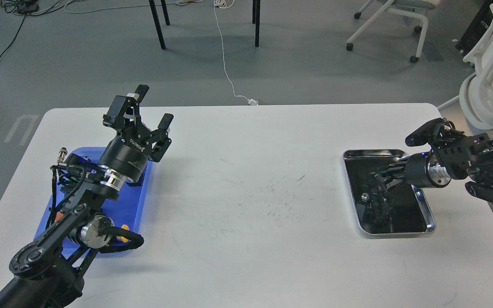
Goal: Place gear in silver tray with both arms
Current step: 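Carry the gear into the silver tray and open the right gripper, then lift the right gripper away from the silver tray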
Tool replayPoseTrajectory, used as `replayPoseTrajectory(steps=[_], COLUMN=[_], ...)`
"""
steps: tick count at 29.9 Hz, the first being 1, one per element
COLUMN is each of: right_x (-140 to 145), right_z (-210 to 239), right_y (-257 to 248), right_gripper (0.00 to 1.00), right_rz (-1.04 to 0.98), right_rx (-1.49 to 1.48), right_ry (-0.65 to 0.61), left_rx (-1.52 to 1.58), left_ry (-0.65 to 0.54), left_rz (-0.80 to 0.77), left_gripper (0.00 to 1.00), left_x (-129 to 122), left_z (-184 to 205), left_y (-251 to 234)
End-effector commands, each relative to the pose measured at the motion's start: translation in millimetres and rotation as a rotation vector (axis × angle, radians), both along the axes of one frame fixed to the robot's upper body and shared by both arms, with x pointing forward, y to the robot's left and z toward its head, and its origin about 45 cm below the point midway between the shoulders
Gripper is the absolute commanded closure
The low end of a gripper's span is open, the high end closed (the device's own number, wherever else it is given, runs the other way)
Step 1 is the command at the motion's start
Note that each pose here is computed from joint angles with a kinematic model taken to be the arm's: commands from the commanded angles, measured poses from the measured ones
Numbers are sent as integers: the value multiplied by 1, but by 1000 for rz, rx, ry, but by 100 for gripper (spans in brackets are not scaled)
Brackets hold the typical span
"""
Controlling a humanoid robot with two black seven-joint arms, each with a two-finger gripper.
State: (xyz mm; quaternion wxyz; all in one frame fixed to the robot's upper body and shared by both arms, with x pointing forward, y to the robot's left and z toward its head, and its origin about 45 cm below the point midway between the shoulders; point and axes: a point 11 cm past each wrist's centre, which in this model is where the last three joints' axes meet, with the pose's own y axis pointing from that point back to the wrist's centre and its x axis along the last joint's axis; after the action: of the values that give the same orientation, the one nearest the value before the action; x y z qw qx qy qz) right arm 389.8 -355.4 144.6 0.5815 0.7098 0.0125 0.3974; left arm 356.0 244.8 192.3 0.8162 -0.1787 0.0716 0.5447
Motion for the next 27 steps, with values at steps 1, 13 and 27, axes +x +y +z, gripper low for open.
replayPoseTrajectory(steps=[1, 13, 27], right_x=[-1, -2, 11], right_z=[-2, -1, 80], right_y=[2, -4, 0], right_gripper=[77, 48, 3], right_rz=[6, -5, -216], right_rx=[0, -4, 389], right_ry=[4, 2, -154], left_rx=[2, 2, 5], left_ry=[-1, -1, -7], left_rz=[1, 0, -1], left_gripper=[2, 2, 2], left_x=[0, 0, 0], left_z=[0, 0, 3], left_y=[1, 1, 2])
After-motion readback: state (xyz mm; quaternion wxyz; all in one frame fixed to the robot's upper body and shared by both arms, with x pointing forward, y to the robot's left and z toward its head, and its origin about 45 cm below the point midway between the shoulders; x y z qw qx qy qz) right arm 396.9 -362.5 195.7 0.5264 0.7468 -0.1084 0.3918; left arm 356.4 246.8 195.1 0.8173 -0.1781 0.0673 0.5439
